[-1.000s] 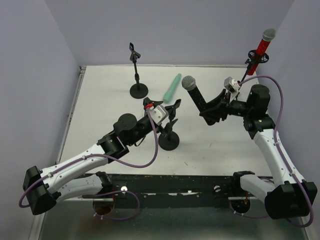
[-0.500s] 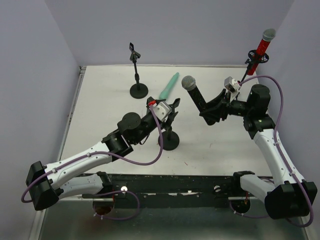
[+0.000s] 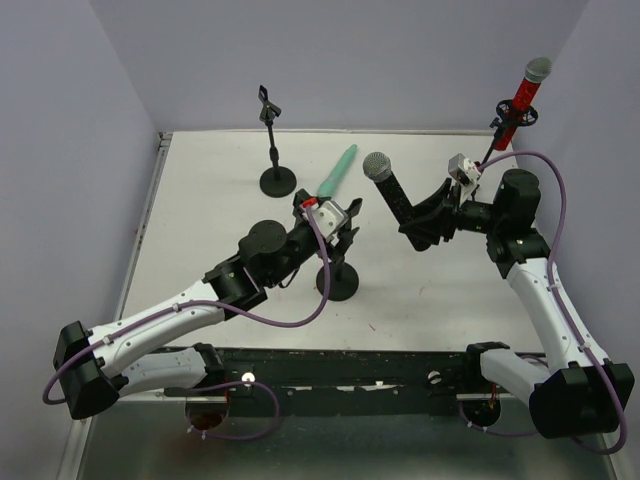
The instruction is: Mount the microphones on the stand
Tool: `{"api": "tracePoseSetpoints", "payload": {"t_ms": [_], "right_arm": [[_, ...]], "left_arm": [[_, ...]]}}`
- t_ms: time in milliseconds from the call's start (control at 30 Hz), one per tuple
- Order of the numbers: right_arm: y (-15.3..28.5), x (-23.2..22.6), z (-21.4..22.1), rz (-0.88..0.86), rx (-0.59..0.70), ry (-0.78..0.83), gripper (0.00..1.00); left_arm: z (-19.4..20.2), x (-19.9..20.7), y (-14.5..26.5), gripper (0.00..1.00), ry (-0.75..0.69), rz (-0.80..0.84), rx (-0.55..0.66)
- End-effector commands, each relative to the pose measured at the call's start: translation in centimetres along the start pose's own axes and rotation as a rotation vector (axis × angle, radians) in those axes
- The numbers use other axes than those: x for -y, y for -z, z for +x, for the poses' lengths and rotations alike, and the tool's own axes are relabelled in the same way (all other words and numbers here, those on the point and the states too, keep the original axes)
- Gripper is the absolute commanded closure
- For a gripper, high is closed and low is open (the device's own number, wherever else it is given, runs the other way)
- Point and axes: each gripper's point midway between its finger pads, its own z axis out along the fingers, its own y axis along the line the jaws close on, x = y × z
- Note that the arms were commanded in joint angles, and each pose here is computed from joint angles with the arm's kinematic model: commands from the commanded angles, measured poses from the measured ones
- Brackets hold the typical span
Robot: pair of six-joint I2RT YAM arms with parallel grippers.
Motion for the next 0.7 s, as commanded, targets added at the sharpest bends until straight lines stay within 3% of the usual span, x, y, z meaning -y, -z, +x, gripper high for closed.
{"api": "tracePoseSetpoints", "payload": {"t_ms": [0, 100, 267, 500, 667], "right_arm": [[-0.1, -0.5, 0.0, -0.033, 0.007, 0.019, 0.91], [0.0, -0.5, -0.1, -0.036, 0.008, 0.019, 0.91], [0.0, -0.6, -0.1, -0.036, 0.008, 0.022, 0.91], [0.0, -0.5, 0.1, -0.034, 0.006, 0.027, 0.91], [-0.1, -0.5, 0.8, -0.059, 0.001, 0.057, 0.91]], "left_arm": [[-0.3, 0.3, 0.0, 0.13, 0.006, 0.019, -0.017], [-0.2, 0.3, 0.1, 0.13, 0.006, 0.017, -0.017], [-0.7, 0.2, 0.2, 0.28, 0.01, 0.014, 0.007], [-1.2, 1.1, 0.8, 0.76, -0.035, 0.084, 0.031], [-0.6, 2.6, 1.8, 0.83, -0.087, 0.232, 0.02]]}}
